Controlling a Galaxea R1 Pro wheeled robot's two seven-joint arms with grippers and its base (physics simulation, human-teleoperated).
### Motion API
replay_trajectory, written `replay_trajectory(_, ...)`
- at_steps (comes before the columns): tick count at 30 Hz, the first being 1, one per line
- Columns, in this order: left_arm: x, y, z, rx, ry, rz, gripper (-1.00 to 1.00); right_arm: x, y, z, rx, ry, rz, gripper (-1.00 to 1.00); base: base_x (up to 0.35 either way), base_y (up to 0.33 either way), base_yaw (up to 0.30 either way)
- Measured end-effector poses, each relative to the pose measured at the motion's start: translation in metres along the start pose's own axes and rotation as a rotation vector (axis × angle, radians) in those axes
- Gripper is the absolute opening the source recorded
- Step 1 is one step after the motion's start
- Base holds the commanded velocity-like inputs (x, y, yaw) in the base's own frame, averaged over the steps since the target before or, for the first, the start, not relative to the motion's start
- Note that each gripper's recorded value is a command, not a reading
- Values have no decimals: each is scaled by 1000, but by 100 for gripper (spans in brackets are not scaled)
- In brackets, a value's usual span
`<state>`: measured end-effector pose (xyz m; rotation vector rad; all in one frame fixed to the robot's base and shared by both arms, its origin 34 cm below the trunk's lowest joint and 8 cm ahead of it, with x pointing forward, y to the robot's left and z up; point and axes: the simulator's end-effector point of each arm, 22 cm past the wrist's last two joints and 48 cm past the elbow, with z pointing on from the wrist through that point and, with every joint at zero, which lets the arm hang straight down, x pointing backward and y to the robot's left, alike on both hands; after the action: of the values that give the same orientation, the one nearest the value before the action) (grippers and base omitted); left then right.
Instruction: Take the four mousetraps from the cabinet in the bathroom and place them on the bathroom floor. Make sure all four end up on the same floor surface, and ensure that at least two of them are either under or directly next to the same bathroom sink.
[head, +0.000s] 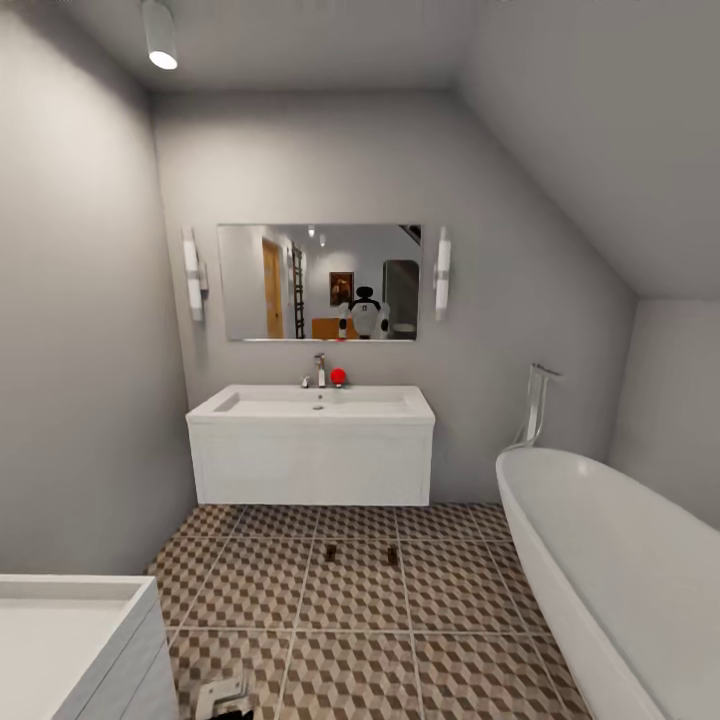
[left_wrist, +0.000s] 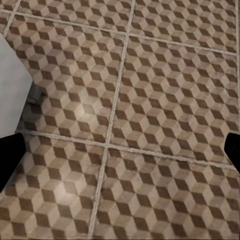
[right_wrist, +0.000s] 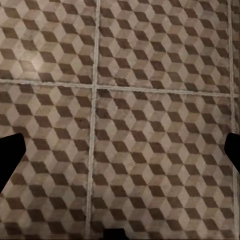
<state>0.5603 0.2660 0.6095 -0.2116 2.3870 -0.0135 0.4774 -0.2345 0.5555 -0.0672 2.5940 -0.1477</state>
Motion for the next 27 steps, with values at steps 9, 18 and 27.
replay_trajectory(9,43,7,-17,-12,78,4,100,51,-18,-14,20,74,-7,100,0,0,0)
replay_trajectory(18,87,15,-39,-20,150,9,100,94,-20,-32,18,138,-13,100,0,0,0)
replay_trajectory(27,127,22,-62,-28,210,13,100,126,-20,-50,12,193,-17,100,0,0,0)
